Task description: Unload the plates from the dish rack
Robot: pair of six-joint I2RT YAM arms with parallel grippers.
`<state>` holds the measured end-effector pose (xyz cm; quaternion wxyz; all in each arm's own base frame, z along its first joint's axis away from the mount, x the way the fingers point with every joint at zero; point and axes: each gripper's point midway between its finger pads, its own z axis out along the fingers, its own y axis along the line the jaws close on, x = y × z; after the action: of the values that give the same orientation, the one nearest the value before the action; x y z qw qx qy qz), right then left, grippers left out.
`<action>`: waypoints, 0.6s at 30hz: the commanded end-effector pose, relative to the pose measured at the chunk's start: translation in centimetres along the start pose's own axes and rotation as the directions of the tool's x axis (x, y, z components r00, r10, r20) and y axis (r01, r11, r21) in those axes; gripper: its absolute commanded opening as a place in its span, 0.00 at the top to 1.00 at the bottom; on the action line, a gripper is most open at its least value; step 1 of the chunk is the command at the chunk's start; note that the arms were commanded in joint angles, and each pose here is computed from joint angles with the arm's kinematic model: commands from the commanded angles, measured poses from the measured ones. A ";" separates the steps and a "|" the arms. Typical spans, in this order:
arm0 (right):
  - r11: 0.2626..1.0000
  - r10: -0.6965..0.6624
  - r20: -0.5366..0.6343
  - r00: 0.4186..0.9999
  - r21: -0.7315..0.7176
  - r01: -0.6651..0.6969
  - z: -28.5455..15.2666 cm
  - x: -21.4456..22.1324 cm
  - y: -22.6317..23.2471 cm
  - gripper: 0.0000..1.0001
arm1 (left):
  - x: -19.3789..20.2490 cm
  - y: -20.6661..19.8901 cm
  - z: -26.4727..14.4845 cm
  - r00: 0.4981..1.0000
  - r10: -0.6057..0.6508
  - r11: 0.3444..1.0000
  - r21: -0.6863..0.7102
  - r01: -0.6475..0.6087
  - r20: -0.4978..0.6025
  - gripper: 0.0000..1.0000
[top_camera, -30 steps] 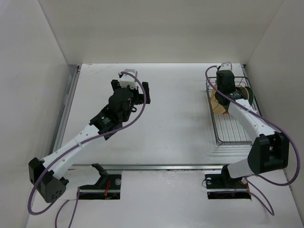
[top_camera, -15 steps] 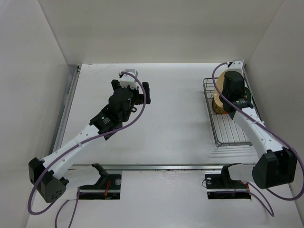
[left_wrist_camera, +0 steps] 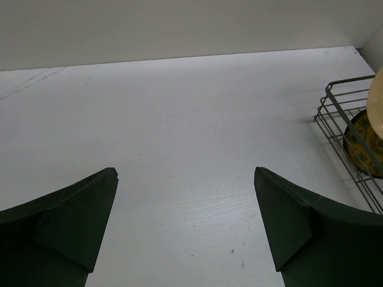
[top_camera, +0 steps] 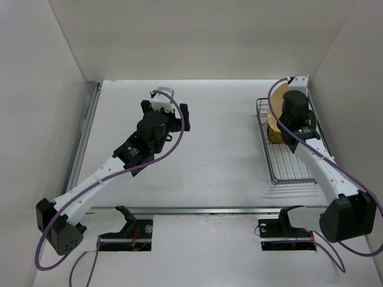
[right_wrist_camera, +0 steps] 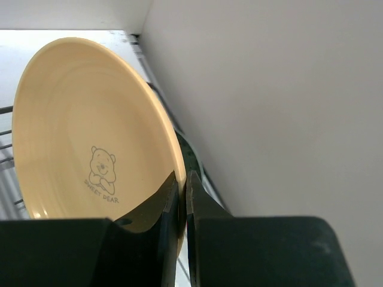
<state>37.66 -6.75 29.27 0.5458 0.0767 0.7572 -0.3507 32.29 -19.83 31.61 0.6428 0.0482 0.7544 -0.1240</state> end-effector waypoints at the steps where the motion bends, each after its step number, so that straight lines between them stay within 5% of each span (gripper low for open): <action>1: 0.980 0.171 0.119 0.978 -0.124 -0.157 -2.5 -4.0 -0.5 1.00 | -2.6 -1.0 -0.6 0.998 -0.037 0.998 0.053 0.034 0.055 0.04; 3: 0.901 0.283 0.153 0.947 -0.382 -0.208 -5.2 -6.6 1.8 1.00 | -2.6 -2.4 -0.7 0.998 -0.040 0.991 0.129 0.033 0.048 0.05; 7: 0.683 0.303 0.140 0.943 -0.722 -0.112 -10.5 -7.4 6.8 1.00 | -1.8 -5.2 -1.1 1.000 -0.024 0.959 0.283 0.017 0.020 0.06; 14: 0.399 0.247 0.113 0.962 -0.917 0.005 -16.0 -6.5 11.6 1.00 | -0.1 -8.1 -1.3 1.000 0.007 0.901 0.435 0.005 -0.027 0.08; 18: 0.298 0.237 0.117 0.964 -0.954 0.043 -18.1 -6.4 12.3 1.00 | 1.9 -10.2 -1.5 0.995 0.040 0.842 0.539 0.013 -0.086 0.08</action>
<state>34.08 12.29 28.99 0.5769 -0.2075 0.7810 0.1191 29.42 -27.09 29.80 0.5748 0.1915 0.7489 -0.2686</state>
